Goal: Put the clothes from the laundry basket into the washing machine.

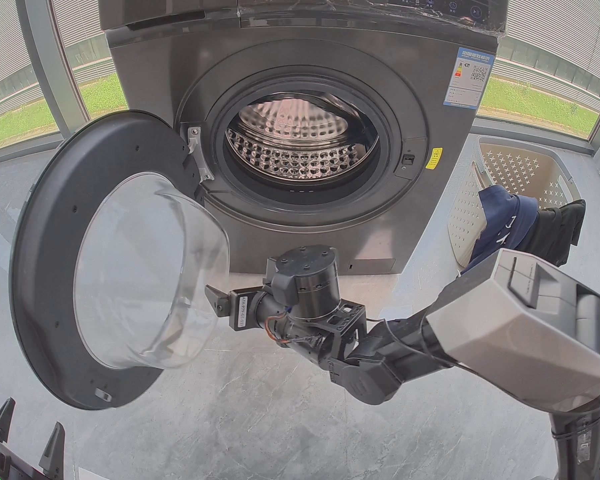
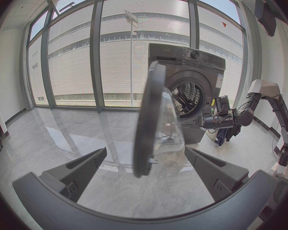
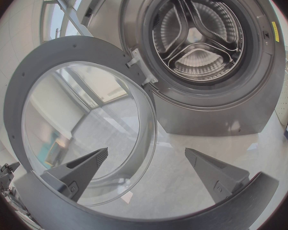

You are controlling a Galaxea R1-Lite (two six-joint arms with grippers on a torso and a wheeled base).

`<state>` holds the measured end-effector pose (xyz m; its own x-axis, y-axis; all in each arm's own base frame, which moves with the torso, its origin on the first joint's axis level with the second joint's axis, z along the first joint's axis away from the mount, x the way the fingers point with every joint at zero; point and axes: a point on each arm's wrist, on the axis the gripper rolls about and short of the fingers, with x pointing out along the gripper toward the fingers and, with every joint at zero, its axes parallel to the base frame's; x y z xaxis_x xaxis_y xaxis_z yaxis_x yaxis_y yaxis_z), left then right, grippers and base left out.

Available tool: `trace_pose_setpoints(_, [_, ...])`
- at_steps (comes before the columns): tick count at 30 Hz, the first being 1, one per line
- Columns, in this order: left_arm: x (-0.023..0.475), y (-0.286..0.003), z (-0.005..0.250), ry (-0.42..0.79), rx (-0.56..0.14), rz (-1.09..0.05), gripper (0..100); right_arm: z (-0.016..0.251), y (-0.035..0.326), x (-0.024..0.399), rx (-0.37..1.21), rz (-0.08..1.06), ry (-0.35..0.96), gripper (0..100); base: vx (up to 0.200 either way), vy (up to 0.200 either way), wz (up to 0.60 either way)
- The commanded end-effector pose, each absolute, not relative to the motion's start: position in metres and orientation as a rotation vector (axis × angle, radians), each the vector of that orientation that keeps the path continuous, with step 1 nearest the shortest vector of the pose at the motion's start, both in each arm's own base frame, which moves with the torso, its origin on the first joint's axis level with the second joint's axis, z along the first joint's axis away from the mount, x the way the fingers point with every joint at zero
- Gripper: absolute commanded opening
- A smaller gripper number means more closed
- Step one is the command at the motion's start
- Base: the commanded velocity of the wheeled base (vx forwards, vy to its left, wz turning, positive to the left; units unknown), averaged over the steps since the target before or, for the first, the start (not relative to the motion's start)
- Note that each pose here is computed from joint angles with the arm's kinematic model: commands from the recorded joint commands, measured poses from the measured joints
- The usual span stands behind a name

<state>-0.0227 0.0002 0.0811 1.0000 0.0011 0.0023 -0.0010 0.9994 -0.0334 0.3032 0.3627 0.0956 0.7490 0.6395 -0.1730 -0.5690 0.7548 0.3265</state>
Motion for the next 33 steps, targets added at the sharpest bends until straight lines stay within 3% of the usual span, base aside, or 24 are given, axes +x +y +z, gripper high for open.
trace_pose_setpoints(1, [-0.023, 0.000, 0.076, -0.002, -0.035, 0.002, 100, 0.082, 0.385, 0.311, 0.291, 0.674, 0.228, 100, 0.000, 0.000, 0.00])
trace_pose_setpoints(5, [-0.023, 0.000, 0.076, -0.002, -0.034, 0.002, 100, 0.108, 0.377, 0.316, 0.328, 0.667, 0.171, 100, 0.000, 0.000, 0.00])
trace_pose_setpoints(11, [-0.023, 0.000, 0.076, -0.002, -0.031, 0.005, 100, 0.146, 0.336, 0.301, 0.323, 0.636, 0.172, 100, 0.000, 0.000, 0.00])
trace_pose_setpoints(18, [-0.023, 0.000, 0.076, -0.002, -0.031, 0.006, 100, 0.153, 0.296, 0.283, 0.265, 0.596, 0.207, 100, 0.000, 0.000, 0.00])
trace_pose_setpoints(23, [-0.023, 0.000, 0.076, -0.002, -0.031, 0.006, 100, 0.199, 0.261, 0.254, 0.213, 0.605, 0.117, 100, 0.000, 0.000, 0.00])
trace_pose_setpoints(25, [-0.023, 0.000, 0.076, -0.002, -0.031, 0.005, 100, 0.206, 0.254, 0.248, 0.210, 0.604, 0.109, 100, 0.000, 0.000, 0.00])
trace_pose_setpoints(26, [-0.023, 0.000, 0.076, -0.002, -0.031, 0.006, 100, 0.227, 0.228, 0.227, 0.210, 0.595, 0.095, 100, 0.000, 0.000, 0.00])
trace_pose_setpoints(33, [-0.023, 0.000, 0.076, -0.002, -0.031, 0.005, 100, 0.246, 0.148, 0.169, 0.217, 0.536, 0.074, 100, 0.000, 0.000, 0.00])
